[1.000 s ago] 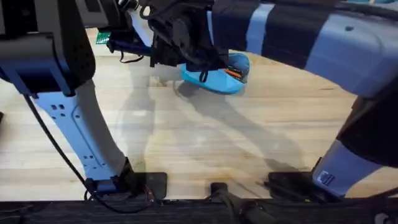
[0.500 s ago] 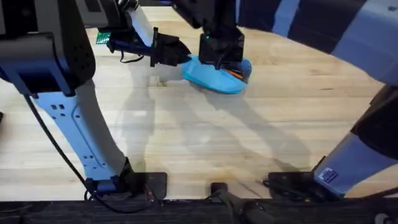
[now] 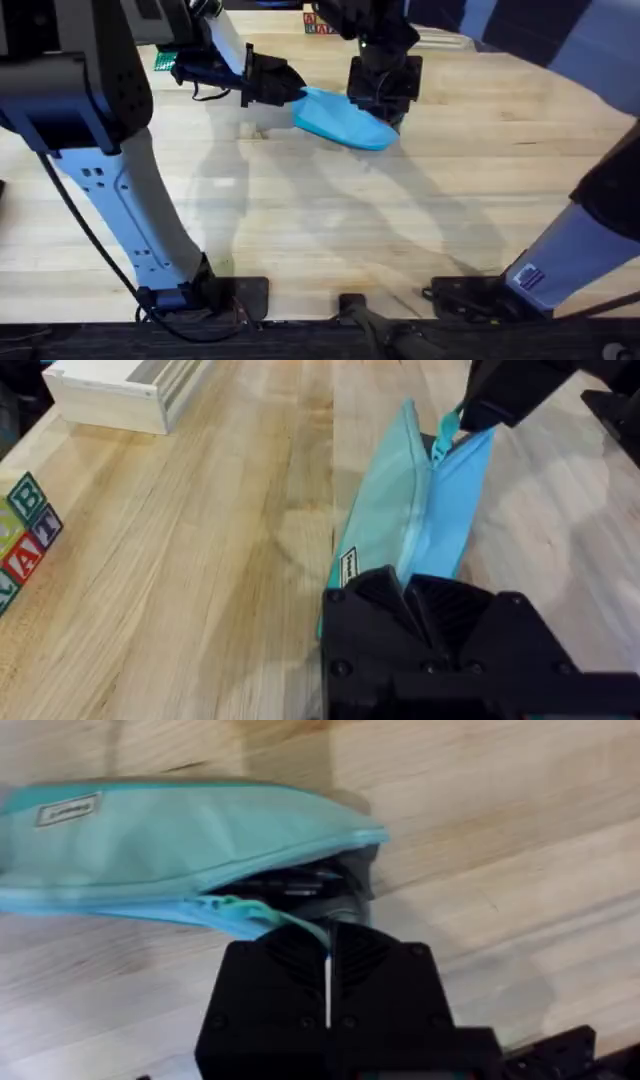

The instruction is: Unzip the bag, pick up the pens from the table one at a time and place them inside, then zip the bag closed.

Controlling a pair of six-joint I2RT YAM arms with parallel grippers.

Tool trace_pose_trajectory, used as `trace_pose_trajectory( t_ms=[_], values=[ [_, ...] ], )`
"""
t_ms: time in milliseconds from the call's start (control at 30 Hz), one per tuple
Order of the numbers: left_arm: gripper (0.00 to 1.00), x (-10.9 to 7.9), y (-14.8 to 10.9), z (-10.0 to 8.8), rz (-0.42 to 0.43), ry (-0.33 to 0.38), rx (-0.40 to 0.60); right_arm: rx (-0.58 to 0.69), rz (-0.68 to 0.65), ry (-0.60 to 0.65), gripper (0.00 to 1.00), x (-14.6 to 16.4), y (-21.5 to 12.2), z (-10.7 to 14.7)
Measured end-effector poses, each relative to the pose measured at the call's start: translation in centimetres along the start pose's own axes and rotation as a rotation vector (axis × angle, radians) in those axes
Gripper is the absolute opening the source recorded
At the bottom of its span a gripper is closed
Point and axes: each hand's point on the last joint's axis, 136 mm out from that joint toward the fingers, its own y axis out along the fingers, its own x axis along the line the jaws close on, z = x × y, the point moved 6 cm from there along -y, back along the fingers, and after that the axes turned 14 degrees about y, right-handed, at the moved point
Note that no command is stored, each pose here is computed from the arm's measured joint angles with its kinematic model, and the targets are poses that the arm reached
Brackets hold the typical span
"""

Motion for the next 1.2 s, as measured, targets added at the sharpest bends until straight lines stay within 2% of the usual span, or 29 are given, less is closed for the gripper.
trace_pose_trajectory(
  t_ms=[433, 700, 867, 1067, 1200],
  values=[
    [0.042, 0.0, 0.0, 0.0, -0.001, 0.0, 0.0, 0.026, 0.055, 0.007, 0.031, -1.4, 0.3, -0.4],
    [0.042, 0.0, 0.0, 0.0, -0.001, 0.0, 0.001, 0.055, 0.109, 0.056, 0.033, -3.3, 0.9, -1.8],
    [0.042, 0.0, 0.0, 0.0, -0.001, 0.0, 0.001, 0.046, 0.118, 0.056, 0.033, -3.5, 0.9, -2.0],
    [0.042, 0.0, -0.1, 0.0, -0.002, 0.0, 0.001, 0.004, 0.093, 0.05, 0.034, -4.1, -0.9, -1.9],
    [0.042, 0.0, -0.1, 0.0, -0.002, 0.0, 0.001, -0.013, 0.107, 0.076, 0.033, -6.0, -2.9, -1.7]
  ],
)
